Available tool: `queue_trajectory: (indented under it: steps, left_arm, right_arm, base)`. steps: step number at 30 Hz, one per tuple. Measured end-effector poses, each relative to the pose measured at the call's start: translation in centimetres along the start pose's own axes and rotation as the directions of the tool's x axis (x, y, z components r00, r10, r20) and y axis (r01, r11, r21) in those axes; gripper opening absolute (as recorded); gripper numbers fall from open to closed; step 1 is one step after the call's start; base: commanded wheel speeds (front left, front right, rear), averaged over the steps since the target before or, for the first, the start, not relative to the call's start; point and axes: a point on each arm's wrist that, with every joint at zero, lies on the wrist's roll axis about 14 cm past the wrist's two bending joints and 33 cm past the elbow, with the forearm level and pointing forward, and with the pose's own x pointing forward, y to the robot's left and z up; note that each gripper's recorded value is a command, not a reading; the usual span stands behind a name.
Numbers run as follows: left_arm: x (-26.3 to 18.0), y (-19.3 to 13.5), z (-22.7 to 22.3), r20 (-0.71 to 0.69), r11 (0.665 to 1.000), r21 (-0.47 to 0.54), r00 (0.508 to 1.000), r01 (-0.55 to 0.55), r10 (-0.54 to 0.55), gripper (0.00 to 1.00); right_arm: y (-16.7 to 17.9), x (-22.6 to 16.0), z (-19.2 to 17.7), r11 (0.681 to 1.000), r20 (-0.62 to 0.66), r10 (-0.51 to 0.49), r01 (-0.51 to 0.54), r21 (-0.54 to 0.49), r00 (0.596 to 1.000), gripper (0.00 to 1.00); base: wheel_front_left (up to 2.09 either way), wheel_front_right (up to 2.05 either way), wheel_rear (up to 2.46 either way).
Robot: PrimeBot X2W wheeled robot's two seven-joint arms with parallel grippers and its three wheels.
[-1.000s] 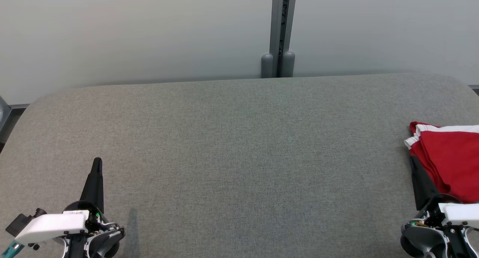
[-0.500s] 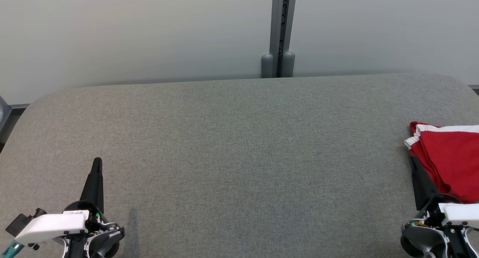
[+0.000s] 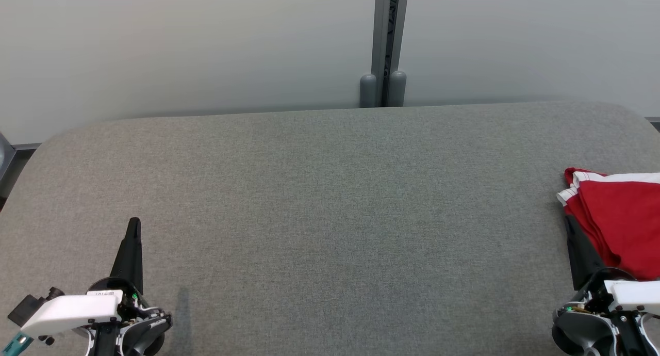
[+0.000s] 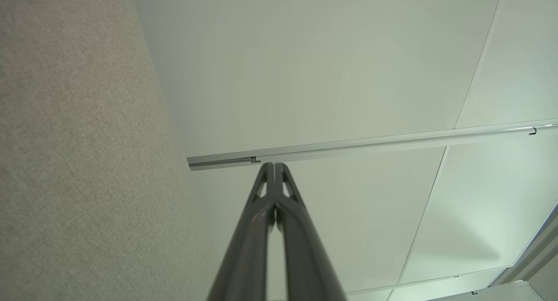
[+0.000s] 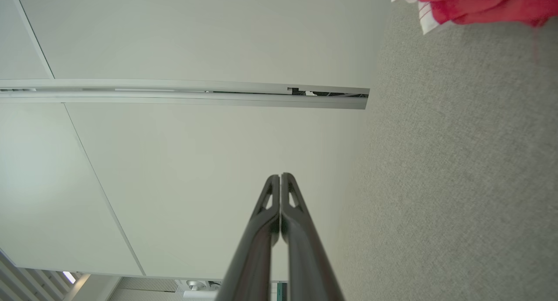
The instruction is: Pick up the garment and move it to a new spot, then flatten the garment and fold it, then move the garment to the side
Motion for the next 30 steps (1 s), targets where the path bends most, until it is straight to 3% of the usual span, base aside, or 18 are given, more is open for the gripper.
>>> queue_trajectory:
  steps: [30]
  left_arm:
    - [0.00, 0.00, 0.01, 0.000, 1.000, 0.000, 1.000, 0.000, 0.000, 0.00]
  right_arm:
    - [0.00, 0.00, 0.00, 1.000, 0.000, 0.000, 0.000, 0.000, 1.000, 0.00]
  base:
    - [0.00, 0.00, 0.00]
